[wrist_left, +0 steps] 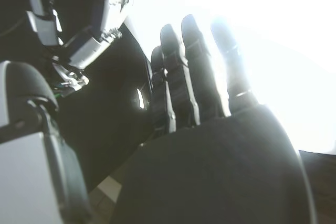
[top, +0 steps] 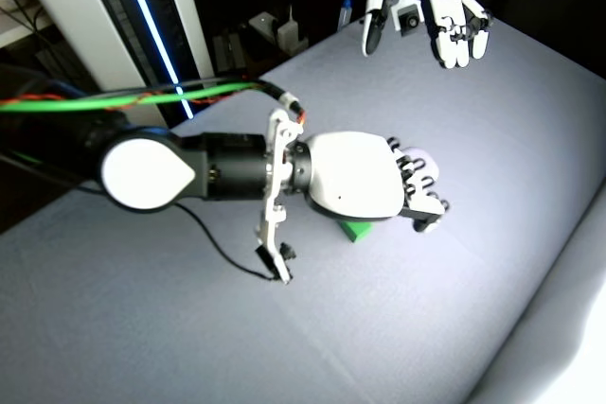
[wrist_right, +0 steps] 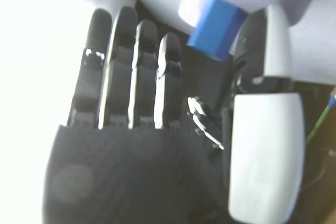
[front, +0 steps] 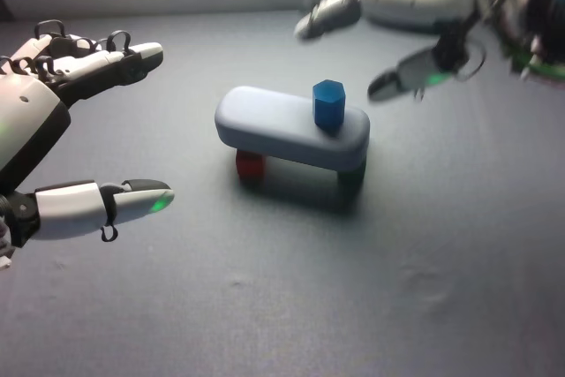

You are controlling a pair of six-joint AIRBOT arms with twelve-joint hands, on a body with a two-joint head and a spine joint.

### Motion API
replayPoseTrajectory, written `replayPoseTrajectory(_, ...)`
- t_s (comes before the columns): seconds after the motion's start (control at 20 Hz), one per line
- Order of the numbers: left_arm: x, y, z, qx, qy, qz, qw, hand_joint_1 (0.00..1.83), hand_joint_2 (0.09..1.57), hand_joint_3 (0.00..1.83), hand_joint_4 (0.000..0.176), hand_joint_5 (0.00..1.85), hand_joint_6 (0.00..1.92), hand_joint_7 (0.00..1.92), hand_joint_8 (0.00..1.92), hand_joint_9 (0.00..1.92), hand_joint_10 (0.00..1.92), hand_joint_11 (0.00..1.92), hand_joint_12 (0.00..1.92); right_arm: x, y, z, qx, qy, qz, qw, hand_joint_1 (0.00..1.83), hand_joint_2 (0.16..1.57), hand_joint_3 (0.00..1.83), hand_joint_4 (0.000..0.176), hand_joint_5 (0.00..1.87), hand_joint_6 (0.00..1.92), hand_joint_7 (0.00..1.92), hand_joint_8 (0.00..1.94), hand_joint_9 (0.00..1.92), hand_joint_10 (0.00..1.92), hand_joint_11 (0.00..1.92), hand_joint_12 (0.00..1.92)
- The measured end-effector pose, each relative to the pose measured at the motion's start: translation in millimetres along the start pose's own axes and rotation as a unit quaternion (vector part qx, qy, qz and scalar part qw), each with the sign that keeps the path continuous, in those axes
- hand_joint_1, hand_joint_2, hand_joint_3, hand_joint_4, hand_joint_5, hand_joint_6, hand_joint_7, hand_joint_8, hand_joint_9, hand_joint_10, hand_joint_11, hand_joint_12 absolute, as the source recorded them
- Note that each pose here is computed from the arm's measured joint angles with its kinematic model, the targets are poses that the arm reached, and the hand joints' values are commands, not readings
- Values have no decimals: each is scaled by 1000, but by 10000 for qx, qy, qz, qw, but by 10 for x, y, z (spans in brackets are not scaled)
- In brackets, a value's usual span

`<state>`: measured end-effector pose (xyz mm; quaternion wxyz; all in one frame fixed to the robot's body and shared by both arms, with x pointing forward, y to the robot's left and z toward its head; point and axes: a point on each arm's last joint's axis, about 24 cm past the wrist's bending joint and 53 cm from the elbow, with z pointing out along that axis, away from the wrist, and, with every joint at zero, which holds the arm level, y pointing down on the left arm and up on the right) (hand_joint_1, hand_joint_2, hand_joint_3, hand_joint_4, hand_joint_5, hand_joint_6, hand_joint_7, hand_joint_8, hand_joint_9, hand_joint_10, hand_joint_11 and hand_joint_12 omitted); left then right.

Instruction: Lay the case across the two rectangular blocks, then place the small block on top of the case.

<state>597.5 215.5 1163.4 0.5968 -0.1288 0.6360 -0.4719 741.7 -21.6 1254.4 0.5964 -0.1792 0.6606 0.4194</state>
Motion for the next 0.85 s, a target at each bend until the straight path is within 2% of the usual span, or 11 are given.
replayPoseTrajectory(0.15, 2, -4, -1, 5, 0, -7, 10000, 798, 928, 0, 0, 389, 1, 500, 0, 426, 3, 0, 715, -125, 38, -78, -29, -89, -170, 9998, 1029, 951, 0, 16, 533, 0, 612, 8, 632, 147, 187, 1361)
replayPoseTrajectory(0.25, 8, -12, -14, 13, -7, -19, 10000, 814, 929, 0, 0, 382, 0, 483, 0, 431, 5, 0, 693, -170, 68, -150, -44, -106, -248, 9996, 964, 968, 3, 35, 521, 0, 616, 6, 615, 133, 135, 1387)
replayPoseTrajectory(0.35, 3, -20, -20, 27, -25, -33, 10000, 830, 924, 0, 0, 382, 1, 493, 3, 454, 9, 0, 733, -289, 76, -303, -75, -217, -301, 9993, 916, 994, 2, 21, 512, 0, 587, 1, 573, 92, 87, 1335)
replayPoseTrajectory(0.45, -17, -11, -29, 8, -71, -45, 10000, 819, 927, 0, 4, 363, 0, 444, 0, 438, 1, 0, 722, -464, 20, -505, -41, -440, -183, 9989, 849, 1022, 2, 20, 480, 0, 568, 0, 564, 52, 108, 1224)
replayPoseTrajectory(0.5, -17, -27, -39, 16, -95, -80, 9999, 827, 923, 0, 11, 347, 0, 448, 3, 437, 0, 4, 720, -552, -15, -624, -17, -565, -94, 9984, 821, 1032, 1, 11, 469, 0, 546, 0, 544, 28, 90, 1179)
replayPoseTrajectory(0.55, -11, -47, -48, 52, -89, -81, 9999, 827, 930, 1, 0, 344, 0, 454, 5, 447, 4, 11, 726, -608, -62, -752, -18, -703, 96, 9975, 816, 1034, 1, 8, 471, 2, 540, 0, 539, 22, 81, 1168)
replayPoseTrajectory(0.6, -16, -63, -51, 85, -95, -81, 9999, 825, 942, 4, 10, 329, 0, 438, 1, 400, 0, 1, 708, -610, -97, -844, -18, -779, 258, 9966, 831, 1065, 3, 0, 475, 1, 542, 0, 548, 17, 118, 1122)
replayPoseTrajectory(0.7, -69, -104, -80, 143, -153, -54, 9998, 826, 951, 7, 14, 330, 1, 437, 1, 388, 0, 0, 704, -454, -150, -1032, -23, -775, 594, 9952, 804, 1087, 2, 0, 478, 1, 546, 1, 556, 12, 125, 1080)
replayPoseTrajectory(0.75, -127, -140, -85, 214, -232, -22, 9995, 757, 1019, 23, 39, 266, 0, 355, 0, 336, 0, 0, 616, -337, -147, -1118, -53, -753, 761, 9942, 730, 1126, 4, 0, 490, 2, 543, 1, 553, 6, 110, 1082)
replayPoseTrajectory(0.8, -189, -181, -91, 288, -337, -11, 9990, 662, 1050, 22, 41, 231, 0, 334, 0, 341, 2, 0, 656, -278, -118, -1196, -117, -816, 1002, 9915, 682, 1176, 5, 3, 483, 0, 521, 0, 542, 1, 83, 1143)
replayPoseTrajectory(0.85, -243, -221, -96, 368, -425, 6, 9984, 640, 1078, 17, 23, 220, 0, 290, 0, 325, 0, 0, 690, -290, -75, -1282, -230, -970, 1180, 9880, 645, 1198, 9, 9, 481, 0, 519, 0, 539, 0, 82, 1150)
